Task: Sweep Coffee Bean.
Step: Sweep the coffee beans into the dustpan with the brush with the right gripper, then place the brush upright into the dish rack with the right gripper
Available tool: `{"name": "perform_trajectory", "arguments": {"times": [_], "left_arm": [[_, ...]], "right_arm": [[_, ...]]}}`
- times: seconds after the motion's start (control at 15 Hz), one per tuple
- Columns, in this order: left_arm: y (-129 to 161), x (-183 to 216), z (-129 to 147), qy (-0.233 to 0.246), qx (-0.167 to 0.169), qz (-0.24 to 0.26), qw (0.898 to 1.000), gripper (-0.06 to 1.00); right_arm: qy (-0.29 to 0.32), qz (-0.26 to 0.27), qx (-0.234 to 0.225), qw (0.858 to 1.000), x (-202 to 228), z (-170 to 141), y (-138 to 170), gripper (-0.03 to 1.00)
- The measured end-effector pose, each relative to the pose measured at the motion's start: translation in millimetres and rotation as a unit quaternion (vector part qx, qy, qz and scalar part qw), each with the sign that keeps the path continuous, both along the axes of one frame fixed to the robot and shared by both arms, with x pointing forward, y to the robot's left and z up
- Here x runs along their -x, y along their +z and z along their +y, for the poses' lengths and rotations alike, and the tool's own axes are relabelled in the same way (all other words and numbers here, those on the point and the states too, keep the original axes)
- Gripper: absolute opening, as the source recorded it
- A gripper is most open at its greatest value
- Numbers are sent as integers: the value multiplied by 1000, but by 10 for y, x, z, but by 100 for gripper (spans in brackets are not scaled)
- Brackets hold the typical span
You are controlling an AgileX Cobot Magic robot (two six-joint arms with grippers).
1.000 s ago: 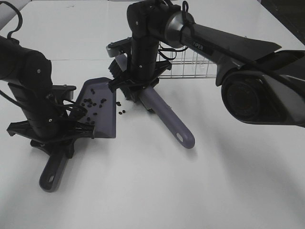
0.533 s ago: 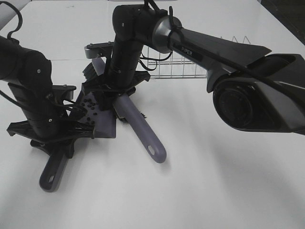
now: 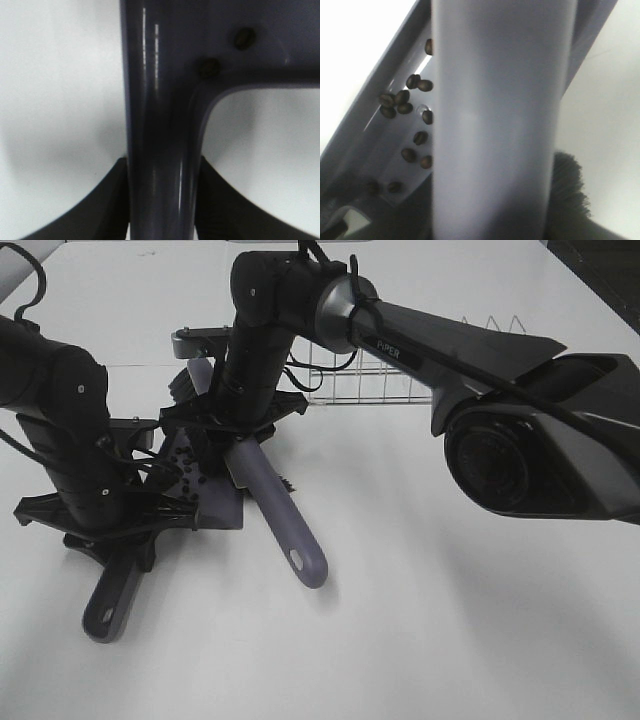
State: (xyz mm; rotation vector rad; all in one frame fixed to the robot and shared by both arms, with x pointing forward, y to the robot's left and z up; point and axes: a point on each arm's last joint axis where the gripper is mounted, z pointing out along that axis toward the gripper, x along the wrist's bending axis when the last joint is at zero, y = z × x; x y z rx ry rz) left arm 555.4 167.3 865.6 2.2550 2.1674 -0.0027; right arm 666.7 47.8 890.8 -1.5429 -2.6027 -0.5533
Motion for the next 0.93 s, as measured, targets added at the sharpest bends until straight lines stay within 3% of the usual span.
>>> {"name": "perform_trajectory", "arguments": {"times": [0.07,0.27,0.6,0.93], "left_arm": [[0,0,0,0,0,0,1000,35],[0,0,0,0,0,0,1000,35],[0,0,0,0,0,0,1000,35],[0,0,0,0,0,0,1000,35]], "right_arm": [[-2,-11,-21,1000,6,35,147,28],[1,-30,-18,999,6,14,322,28],[11,-81,53,995,6,-165,717,28],[2,-173,112,979,-47,-368,1181,28]]}}
